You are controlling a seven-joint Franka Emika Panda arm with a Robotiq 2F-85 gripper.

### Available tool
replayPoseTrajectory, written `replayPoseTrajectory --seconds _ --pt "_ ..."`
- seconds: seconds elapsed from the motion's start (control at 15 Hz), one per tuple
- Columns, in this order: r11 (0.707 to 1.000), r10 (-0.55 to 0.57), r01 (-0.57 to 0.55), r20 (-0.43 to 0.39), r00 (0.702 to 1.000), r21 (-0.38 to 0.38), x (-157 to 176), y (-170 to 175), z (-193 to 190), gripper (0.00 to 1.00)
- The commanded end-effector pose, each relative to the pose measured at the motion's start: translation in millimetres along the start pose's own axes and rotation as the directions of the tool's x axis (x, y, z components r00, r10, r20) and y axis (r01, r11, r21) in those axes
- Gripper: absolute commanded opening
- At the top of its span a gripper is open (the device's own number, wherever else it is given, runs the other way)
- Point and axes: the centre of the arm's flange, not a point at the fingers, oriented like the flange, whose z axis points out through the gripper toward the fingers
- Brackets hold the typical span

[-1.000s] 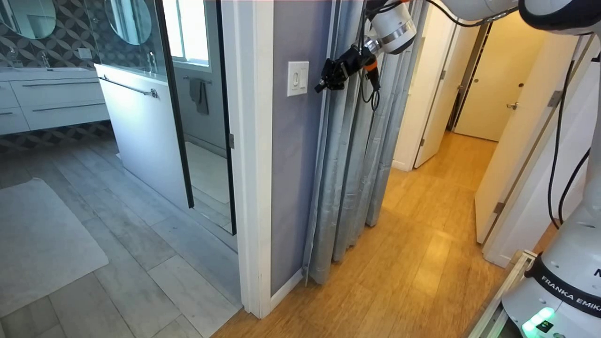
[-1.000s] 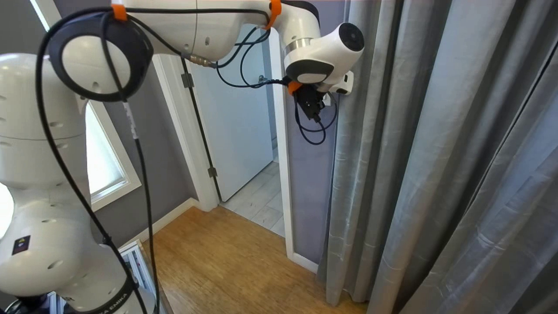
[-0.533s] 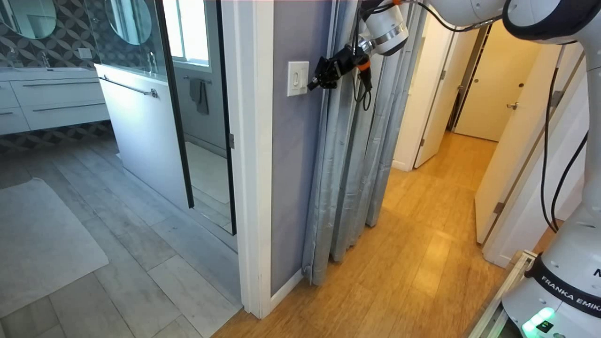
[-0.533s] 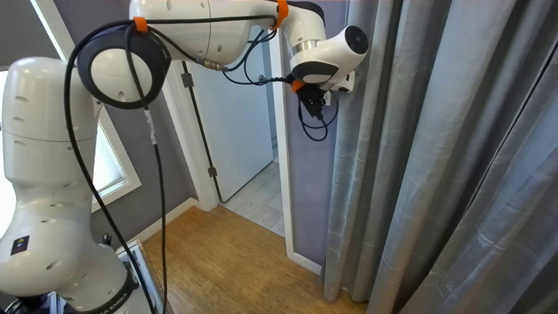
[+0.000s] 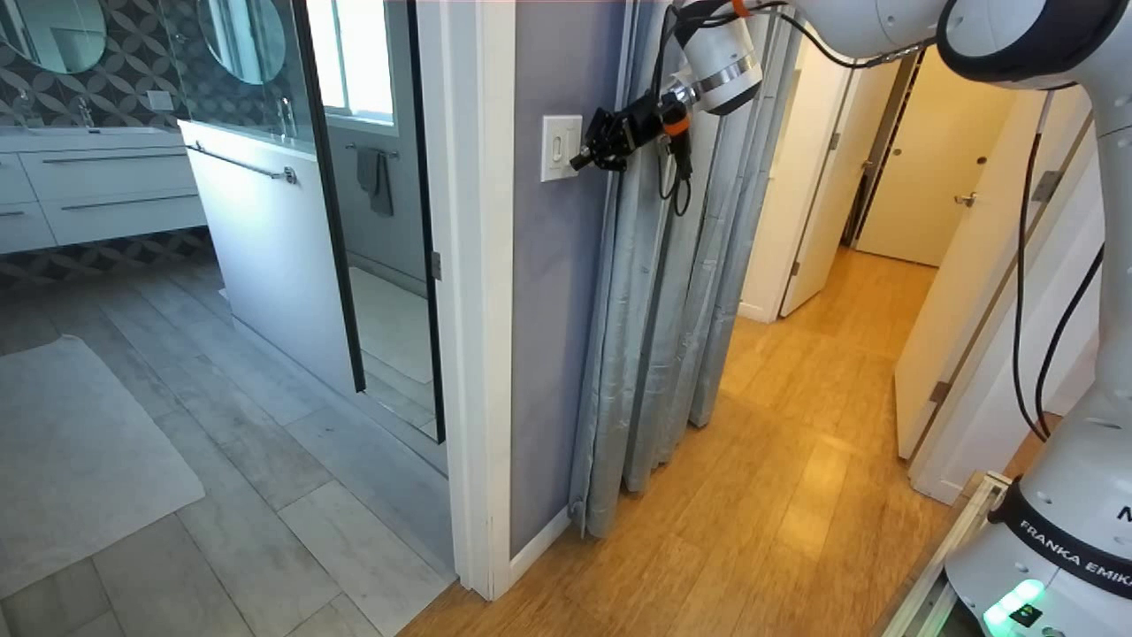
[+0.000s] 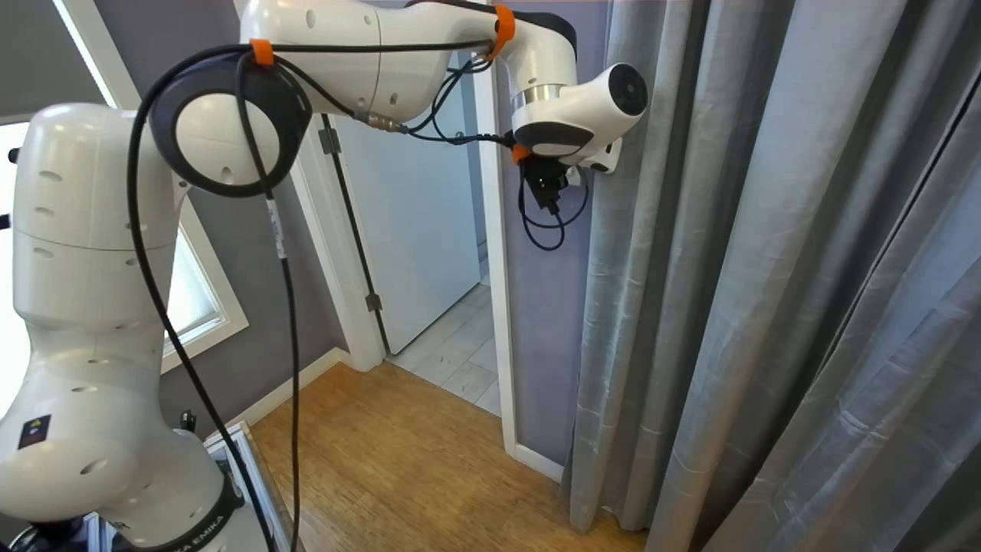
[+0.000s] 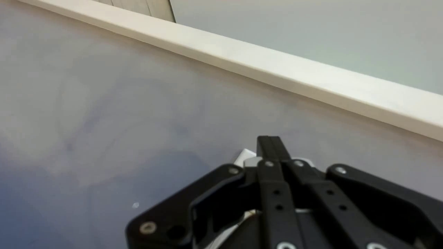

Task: Flip the switch

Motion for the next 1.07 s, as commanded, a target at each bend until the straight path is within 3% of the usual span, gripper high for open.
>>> replayPoseTrajectory --seconds 0.0,0.4,1.0 --pt "0.994 0.083 -0.081 -0.029 0.996 0.075 19.7 8.9 8.6 0.00" --pt "0.975 0.176 -0.168 -0.043 0.983 0.148 31.3 28.3 18.9 0.00" --pt "0.945 0.230 -0.221 -0.011 0.973 0.241 39.1 32.1 24.1 0.00"
